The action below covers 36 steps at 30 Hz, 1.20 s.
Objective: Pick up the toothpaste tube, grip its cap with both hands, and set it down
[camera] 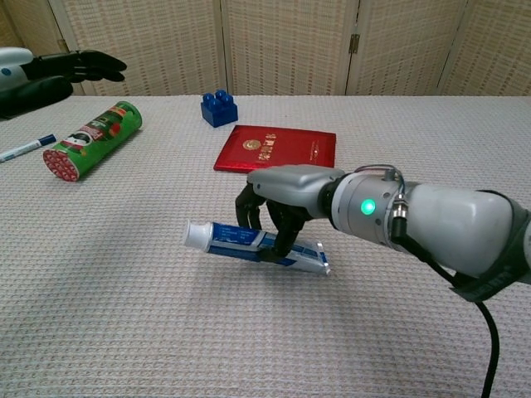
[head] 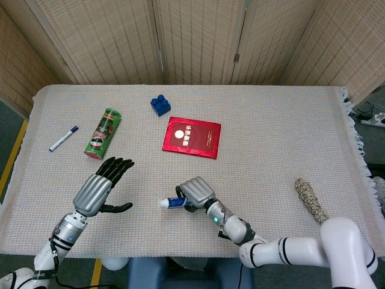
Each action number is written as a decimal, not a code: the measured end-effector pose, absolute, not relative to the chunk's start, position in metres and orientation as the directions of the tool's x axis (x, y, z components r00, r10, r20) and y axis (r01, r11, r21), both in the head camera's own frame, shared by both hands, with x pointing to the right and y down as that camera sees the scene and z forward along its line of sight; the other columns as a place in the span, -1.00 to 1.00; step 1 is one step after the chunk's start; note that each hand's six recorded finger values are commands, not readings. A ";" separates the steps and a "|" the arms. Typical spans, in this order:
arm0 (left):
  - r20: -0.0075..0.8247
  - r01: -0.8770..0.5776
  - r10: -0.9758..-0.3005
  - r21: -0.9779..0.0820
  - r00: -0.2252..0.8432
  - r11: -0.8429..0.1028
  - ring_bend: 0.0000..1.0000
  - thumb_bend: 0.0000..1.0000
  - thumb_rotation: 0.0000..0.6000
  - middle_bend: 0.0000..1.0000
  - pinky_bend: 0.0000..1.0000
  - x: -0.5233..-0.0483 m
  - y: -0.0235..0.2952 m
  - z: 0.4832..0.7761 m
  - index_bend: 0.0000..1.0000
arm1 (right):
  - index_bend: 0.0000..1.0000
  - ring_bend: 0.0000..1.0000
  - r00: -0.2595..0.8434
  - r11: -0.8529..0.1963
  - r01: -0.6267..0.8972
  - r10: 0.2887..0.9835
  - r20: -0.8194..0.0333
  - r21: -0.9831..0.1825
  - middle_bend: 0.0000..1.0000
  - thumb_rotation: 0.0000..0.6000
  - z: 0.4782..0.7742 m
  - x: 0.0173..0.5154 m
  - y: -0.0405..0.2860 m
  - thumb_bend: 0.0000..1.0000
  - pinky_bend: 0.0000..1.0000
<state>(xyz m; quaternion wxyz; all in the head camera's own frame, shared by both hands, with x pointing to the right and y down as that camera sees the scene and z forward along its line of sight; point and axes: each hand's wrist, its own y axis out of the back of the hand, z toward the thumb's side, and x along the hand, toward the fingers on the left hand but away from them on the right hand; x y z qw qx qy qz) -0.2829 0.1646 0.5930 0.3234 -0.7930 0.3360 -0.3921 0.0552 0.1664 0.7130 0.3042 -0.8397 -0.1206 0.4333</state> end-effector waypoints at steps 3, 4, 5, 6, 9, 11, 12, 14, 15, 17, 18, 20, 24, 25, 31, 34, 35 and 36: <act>0.412 -0.279 -0.789 -0.775 0.457 -0.566 -0.86 -0.79 -1.00 -0.79 -1.00 -0.286 0.165 0.595 -0.90 | -0.93 -0.39 0.594 -0.790 -0.083 0.450 -0.667 -0.607 -0.63 1.00 0.714 0.052 0.169 0.34 -0.49; 0.413 -0.279 -0.789 -0.775 0.454 -0.567 -0.86 -0.79 -1.00 -0.79 -1.00 -0.287 0.165 0.596 -0.91 | -0.99 -0.43 0.595 -0.791 -0.084 0.448 -0.667 -0.606 -0.69 1.00 0.713 0.052 0.170 0.33 -0.52; 0.414 -0.279 -0.790 -0.776 0.451 -0.566 -0.86 -0.79 -1.00 -0.79 -1.00 -0.288 0.165 0.596 -0.91 | -1.00 -0.45 0.597 -0.791 -0.082 0.448 -0.665 -0.606 -0.72 1.00 0.711 0.052 0.170 0.33 -0.52; 0.415 -0.280 -0.792 -0.776 0.447 -0.565 -0.86 -0.79 -1.00 -0.79 -1.00 -0.290 0.164 0.597 -0.91 | -1.00 -0.45 0.600 -0.791 -0.078 0.449 -0.663 -0.607 -0.73 1.00 0.709 0.052 0.170 0.33 -0.52; 0.416 -0.285 -0.799 -0.778 0.434 -0.560 -0.86 -0.79 -1.00 -0.79 -1.00 -0.294 0.162 0.597 -0.91 | -1.00 -0.46 0.610 -0.788 -0.058 0.458 -0.647 -0.612 -0.73 1.00 0.700 0.055 0.168 0.34 -0.52; 0.416 -0.289 -0.804 -0.779 0.426 -0.556 -0.86 -0.79 -1.00 -0.79 -1.00 -0.298 0.160 0.597 -0.91 | -1.00 -0.44 0.617 -0.782 -0.038 0.472 -0.630 -0.623 -0.70 1.00 0.693 0.059 0.165 0.33 -0.52; 0.414 -0.293 -0.808 -0.781 0.419 -0.551 -0.86 -0.79 -1.00 -0.79 -1.00 -0.301 0.158 0.598 -0.91 | -0.98 -0.42 0.620 -0.778 -0.027 0.480 -0.621 -0.628 -0.67 1.00 0.689 0.061 0.163 0.33 -0.51; 0.412 -0.295 -0.819 -0.788 0.400 -0.540 -0.85 -0.79 -1.00 -0.79 -1.00 -0.308 0.155 0.599 -0.92 | -0.84 -0.36 0.626 -0.765 0.006 0.505 -0.594 -0.644 -0.57 1.00 0.681 0.069 0.157 0.33 -0.50; 0.413 -0.294 -0.827 -0.794 0.382 -0.533 -0.85 -0.79 -0.97 -0.79 -1.00 -0.314 0.152 0.599 -0.93 | -0.77 -0.33 0.628 -0.757 0.023 0.520 -0.580 -0.653 -0.52 1.00 0.676 0.073 0.154 0.33 -0.49; 0.415 -0.289 -0.840 -0.805 0.351 -0.518 -0.83 -0.79 -0.52 -0.79 -1.00 -0.323 0.149 0.599 -0.93 | -0.66 -0.31 0.627 -0.726 0.061 0.562 -0.540 -0.685 -0.44 1.00 0.665 0.088 0.146 0.33 -0.47; 0.416 -0.282 -0.849 -0.814 0.326 -0.508 -0.83 -0.79 -0.13 -0.79 -1.00 -0.331 0.147 0.599 -0.92 | -0.60 -0.30 0.623 -0.708 0.076 0.583 -0.521 -0.702 -0.43 1.00 0.660 0.096 0.143 0.33 -0.47; 0.421 -0.267 -0.861 -0.828 0.286 -0.494 -0.82 -0.78 0.60 -0.79 -1.00 -0.343 0.145 0.599 -0.88 | -0.52 -0.30 0.605 -0.657 0.107 0.638 -0.475 -0.746 -0.40 1.00 0.645 0.120 0.134 0.33 -0.47; 0.440 -0.238 -0.879 -0.848 0.184 -0.474 -0.81 -0.73 1.00 -0.79 -1.00 -0.375 0.143 0.599 -0.86 | -0.47 -0.29 0.534 -0.563 0.131 0.734 -0.420 -0.816 -0.37 1.00 0.619 0.179 0.123 0.33 -0.47; 0.443 -0.231 -0.882 -0.852 0.161 -0.470 -0.81 -0.71 1.00 -0.79 -1.00 -0.384 0.143 0.598 -0.86 | -0.47 -0.28 0.515 -0.541 0.129 0.753 -0.410 -0.831 -0.37 1.00 0.613 0.193 0.122 0.33 -0.47; 0.434 -0.183 -0.901 -0.884 0.017 -0.430 -0.79 -0.65 1.00 -0.77 -1.00 -0.433 0.150 0.588 -0.83 | -0.47 -0.27 0.371 -0.423 0.112 0.857 -0.357 -0.899 -0.37 1.00 0.580 0.281 0.128 0.33 -0.47; 0.424 -0.174 -0.905 -0.895 -0.045 -0.411 -0.79 -0.65 1.00 -0.76 -1.00 -0.455 0.158 0.582 -0.83 | -0.47 -0.26 0.302 -0.394 0.130 0.890 -0.342 -0.910 -0.37 1.00 0.567 0.317 0.139 0.33 -0.47; 0.420 -0.172 -0.905 -0.898 -0.062 -0.405 -0.79 -0.65 1.00 -0.76 -1.00 -0.461 0.161 0.580 -0.83 | -0.47 -0.26 0.277 -0.386 0.140 0.900 -0.338 -0.912 -0.37 1.00 0.563 0.329 0.145 0.33 -0.47; 0.417 -0.168 -0.905 -0.901 -0.084 -0.399 -0.79 -0.65 1.00 -0.76 -1.00 -0.468 0.166 0.578 -0.83 | -0.47 -0.26 0.259 -0.378 0.145 0.906 -0.334 -0.914 -0.36 1.00 0.560 0.339 0.149 0.33 -0.47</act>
